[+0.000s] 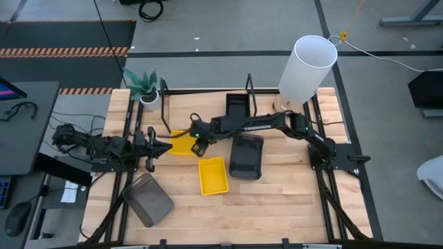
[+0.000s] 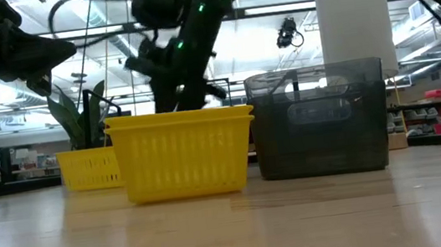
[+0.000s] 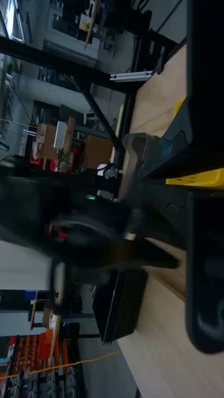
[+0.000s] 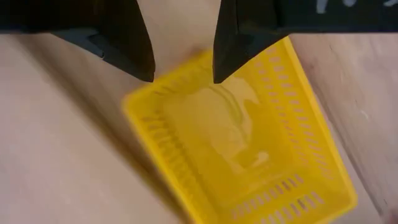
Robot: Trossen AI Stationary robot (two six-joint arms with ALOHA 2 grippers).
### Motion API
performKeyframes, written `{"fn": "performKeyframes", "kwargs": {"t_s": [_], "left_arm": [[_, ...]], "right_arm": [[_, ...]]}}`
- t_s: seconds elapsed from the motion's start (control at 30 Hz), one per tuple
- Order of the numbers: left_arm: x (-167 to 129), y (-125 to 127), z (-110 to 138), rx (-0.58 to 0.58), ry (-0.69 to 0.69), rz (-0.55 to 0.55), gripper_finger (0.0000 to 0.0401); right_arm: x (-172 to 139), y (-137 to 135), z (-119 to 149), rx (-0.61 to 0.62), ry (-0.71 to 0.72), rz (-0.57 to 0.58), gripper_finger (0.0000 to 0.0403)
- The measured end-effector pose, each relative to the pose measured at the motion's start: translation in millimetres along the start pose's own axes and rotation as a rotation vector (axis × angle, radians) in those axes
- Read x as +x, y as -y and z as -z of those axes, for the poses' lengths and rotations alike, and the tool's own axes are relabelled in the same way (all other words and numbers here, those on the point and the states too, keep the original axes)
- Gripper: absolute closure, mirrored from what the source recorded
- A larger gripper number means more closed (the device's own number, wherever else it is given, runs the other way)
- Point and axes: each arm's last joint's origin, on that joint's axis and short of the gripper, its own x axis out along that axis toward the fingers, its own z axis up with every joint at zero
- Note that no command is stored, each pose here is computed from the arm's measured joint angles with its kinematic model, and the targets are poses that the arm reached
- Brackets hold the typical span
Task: Stack baskets on shelf by color
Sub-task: Stack the yellow bin on the yellow bin
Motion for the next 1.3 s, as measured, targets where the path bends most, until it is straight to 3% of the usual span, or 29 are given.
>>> {"fn": "performKeyframes", "kwargs": {"t_s": [0.27,0.5,0.67,0.97,1.3], "left_arm": [[0.4,0.1,0.8,0.004,-0.008,-0.001,0.0368],[1.0,0.3,1.7,0.008,-0.017,-0.002,0.0372],[1.1,0.3,1.7,0.009,-0.017,-0.003,0.0366],[1.1,0.3,1.7,0.009,-0.018,-0.002,0.0373],[1.1,0.3,1.7,0.009,-0.018,-0.003,0.0365]], "right_arm": [[24.9,2.7,4.8,0.046,-0.043,-0.034,0.0235],[26.5,13.6,-1.5,0.095,-0.038,-0.028,0.0242],[27.7,20.1,-5.3,0.106,-0.036,-0.031,0.0281],[28.7,24.8,-10.6,0.065,-0.018,-0.057,0.0387],[29.2,22.6,-16.1,0.009,0.022,-0.119,0.0391]]}}
